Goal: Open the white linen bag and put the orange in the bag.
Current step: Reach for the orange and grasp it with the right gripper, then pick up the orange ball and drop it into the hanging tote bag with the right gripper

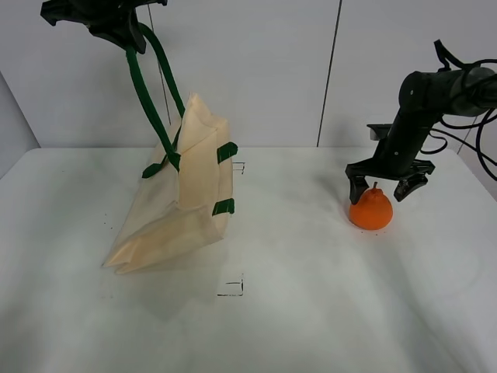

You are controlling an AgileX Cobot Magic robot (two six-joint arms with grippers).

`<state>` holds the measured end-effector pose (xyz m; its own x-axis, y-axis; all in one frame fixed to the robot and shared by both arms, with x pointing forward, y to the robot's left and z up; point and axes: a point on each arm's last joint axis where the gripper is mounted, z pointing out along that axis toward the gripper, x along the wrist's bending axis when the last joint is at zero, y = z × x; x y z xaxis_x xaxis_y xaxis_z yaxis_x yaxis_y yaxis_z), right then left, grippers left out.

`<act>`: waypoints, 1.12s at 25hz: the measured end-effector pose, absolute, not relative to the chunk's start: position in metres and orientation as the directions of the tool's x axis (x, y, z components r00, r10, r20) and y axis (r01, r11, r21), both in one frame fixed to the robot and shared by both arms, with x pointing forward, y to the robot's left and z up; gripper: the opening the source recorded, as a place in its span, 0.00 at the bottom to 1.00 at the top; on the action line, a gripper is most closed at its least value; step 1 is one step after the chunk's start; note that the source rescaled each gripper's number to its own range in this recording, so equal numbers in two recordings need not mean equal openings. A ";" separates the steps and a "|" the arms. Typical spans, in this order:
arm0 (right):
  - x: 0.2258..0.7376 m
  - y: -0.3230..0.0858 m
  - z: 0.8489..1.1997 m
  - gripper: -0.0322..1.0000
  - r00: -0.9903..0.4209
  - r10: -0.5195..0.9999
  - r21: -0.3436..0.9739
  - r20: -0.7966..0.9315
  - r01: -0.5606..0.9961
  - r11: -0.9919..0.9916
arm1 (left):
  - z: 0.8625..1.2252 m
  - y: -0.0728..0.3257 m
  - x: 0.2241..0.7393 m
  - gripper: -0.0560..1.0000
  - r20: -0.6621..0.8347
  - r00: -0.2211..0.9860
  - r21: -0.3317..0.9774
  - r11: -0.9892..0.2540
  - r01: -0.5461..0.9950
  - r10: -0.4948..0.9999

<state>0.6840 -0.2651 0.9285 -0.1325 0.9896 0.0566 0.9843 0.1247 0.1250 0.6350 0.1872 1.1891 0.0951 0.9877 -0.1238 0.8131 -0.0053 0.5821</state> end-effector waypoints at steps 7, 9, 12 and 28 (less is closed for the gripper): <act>0.688 -0.264 0.912 0.97 -0.126 0.990 0.122 0.069 0.986 0.117 | 1.189 0.187 0.635 0.06 -0.123 0.096 0.582 -0.007 0.813 0.988; 0.688 -0.264 0.912 0.95 -0.126 0.990 0.121 0.069 0.986 0.117 | 1.189 0.187 0.635 0.06 -0.123 0.096 0.582 -0.007 0.813 0.988; 0.687 -0.264 0.912 0.85 -0.126 0.990 0.118 0.069 0.986 0.117 | 1.189 0.187 0.635 0.06 -0.123 0.096 0.582 -0.007 0.813 0.988; 0.694 -0.249 1.009 0.04 -0.160 0.967 0.296 0.196 0.950 0.097 | 1.189 0.187 0.635 0.06 -0.123 0.097 0.582 -0.007 0.813 0.988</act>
